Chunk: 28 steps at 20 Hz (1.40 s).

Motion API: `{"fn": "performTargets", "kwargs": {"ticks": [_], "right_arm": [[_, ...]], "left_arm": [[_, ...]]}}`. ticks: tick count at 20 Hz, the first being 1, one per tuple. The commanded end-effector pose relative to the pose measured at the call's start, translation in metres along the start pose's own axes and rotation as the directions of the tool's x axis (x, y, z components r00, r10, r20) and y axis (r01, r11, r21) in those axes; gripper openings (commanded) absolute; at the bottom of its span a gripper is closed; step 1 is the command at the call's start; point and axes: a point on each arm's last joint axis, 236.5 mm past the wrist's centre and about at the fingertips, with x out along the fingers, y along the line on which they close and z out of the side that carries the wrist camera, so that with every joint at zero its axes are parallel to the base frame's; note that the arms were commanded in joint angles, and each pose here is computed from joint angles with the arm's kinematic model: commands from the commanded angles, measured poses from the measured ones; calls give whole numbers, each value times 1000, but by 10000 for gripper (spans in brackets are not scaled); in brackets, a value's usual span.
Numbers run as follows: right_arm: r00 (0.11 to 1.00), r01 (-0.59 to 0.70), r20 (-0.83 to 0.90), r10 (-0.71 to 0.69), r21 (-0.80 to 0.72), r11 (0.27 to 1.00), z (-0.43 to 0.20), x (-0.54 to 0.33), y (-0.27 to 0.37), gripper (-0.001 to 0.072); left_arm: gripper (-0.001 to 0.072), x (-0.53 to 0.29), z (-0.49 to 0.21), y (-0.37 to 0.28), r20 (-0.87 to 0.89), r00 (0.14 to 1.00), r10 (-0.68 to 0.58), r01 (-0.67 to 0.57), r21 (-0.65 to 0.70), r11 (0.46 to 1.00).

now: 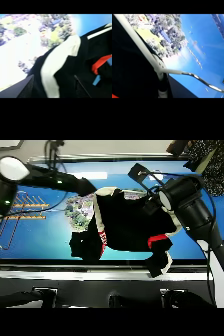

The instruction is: Fold the clothes and pants, and hang the long-sleeved shirts on hangers.

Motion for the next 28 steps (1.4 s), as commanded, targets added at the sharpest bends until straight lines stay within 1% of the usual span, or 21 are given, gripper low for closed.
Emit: {"fn": "performTargets", "kwargs": {"ticks": [1, 4, 7, 9, 11, 13, 16, 19, 21, 25, 28], "right_arm": [[999, -23, 26, 24, -30, 999, 10, 9, 8, 36], [999, -29, 33, 31, -54, 998, 14, 13, 10, 36], [998, -28, 52, 31, -69, 997, 18, 13, 11, 37], [996, -55, 61, 62, -108, 993, 20, 12, 18, 37], [992, -87, 75, 102, -178, 980, 24, 11, 27, 37], [989, -99, 82, 121, -231, 968, 25, 11, 32, 37], [988, -99, 87, 124, -245, 964, 27, 11, 33, 37], [980, -135, 104, 170, -279, 951, 31, 9, 44, 37], [972, -159, 117, 202, -300, 940, 34, 7, 51, 37], [967, -173, 129, 218, -294, 940, 35, 3, 54, 37], [965, -171, 144, 219, -289, 942, 36, -3, 53, 37]], "left_arm": [[575, -25, -5, 34, -6, 999, 51, -50, 123, 991], [575, -21, -16, 37, -46, 998, 47, -32, 288, 957], [575, -2, -39, 31, -105, 994, 7, 45, 479, 877], [575, 14, -52, 19, -121, 991, -52, 109, 534, 838], [575, 29, -60, 14, -124, 990, -71, 129, 571, 811], [575, 38, -62, 12, -116, 991, -70, 125, 582, 804], [574, 44, -61, 6, -111, 989, -101, 147, 566, 811], [574, 52, -61, 2, -108, 984, -140, 177, 570, 803], [574, 58, -64, 6, -113, 983, -143, 182, 564, 806], [574, 69, -69, 8, -125, 978, -166, 208, 543, 814], [573, 78, -72, 7, -128, 973, -194, 232, 560, 796]]}}
